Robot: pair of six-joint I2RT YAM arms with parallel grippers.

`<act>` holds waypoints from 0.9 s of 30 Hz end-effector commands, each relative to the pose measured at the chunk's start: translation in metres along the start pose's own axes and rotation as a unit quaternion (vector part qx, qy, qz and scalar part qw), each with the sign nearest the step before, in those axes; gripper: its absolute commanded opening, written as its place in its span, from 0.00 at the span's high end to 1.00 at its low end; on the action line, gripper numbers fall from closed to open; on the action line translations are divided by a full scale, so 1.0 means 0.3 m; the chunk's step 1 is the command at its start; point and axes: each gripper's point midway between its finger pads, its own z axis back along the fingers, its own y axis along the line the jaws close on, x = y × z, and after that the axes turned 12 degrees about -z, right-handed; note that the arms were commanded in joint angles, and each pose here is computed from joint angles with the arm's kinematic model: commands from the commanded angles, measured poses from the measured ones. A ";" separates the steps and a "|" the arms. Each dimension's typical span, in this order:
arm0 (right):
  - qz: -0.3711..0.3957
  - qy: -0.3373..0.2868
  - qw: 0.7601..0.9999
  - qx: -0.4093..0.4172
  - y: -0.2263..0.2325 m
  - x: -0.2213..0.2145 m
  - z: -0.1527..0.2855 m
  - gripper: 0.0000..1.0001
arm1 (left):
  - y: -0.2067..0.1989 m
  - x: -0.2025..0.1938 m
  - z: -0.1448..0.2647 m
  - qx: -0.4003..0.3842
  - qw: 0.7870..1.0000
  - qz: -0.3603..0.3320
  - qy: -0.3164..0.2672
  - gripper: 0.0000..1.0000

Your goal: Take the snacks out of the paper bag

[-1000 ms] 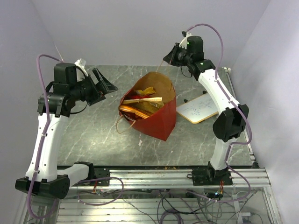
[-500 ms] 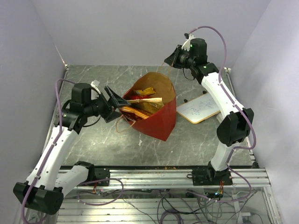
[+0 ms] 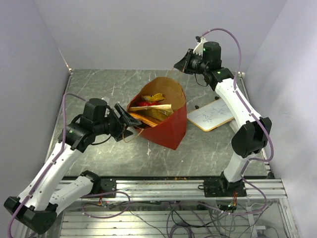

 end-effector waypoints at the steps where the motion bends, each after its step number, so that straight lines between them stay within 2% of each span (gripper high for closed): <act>1: 0.017 -0.015 1.000 0.019 0.052 0.038 0.059 1.00 | 0.020 -0.015 0.022 0.012 1.000 0.016 -0.007 0.30; 4: 0.019 -0.010 1.000 0.020 0.055 0.031 0.067 1.00 | 0.018 -0.013 0.023 0.011 1.000 0.020 -0.010 0.37; 8: 0.022 -0.009 0.999 0.022 0.057 0.029 0.077 1.00 | 0.022 -0.017 0.009 0.020 1.000 0.022 -0.004 0.35; 9: 0.023 -0.009 0.999 0.023 0.060 0.028 0.079 1.00 | 0.019 -0.015 0.005 0.021 1.000 0.021 -0.004 0.38; 12: 0.024 -0.009 0.999 0.024 0.062 0.028 0.082 1.00 | 0.015 -0.006 0.008 0.033 0.999 0.016 -0.006 0.51; 16: 0.025 -0.008 0.999 0.026 0.065 0.026 0.086 1.00 | 0.014 0.026 0.054 0.054 0.998 0.006 -0.032 0.76; 20: 0.028 -0.006 0.999 0.027 0.072 0.023 0.100 1.00 | -0.012 0.058 0.083 0.052 0.997 0.001 -0.054 0.92; 27: 0.042 0.006 0.999 0.024 0.075 0.002 0.134 1.00 | -0.106 0.185 0.130 0.068 0.991 -0.047 -0.106 0.93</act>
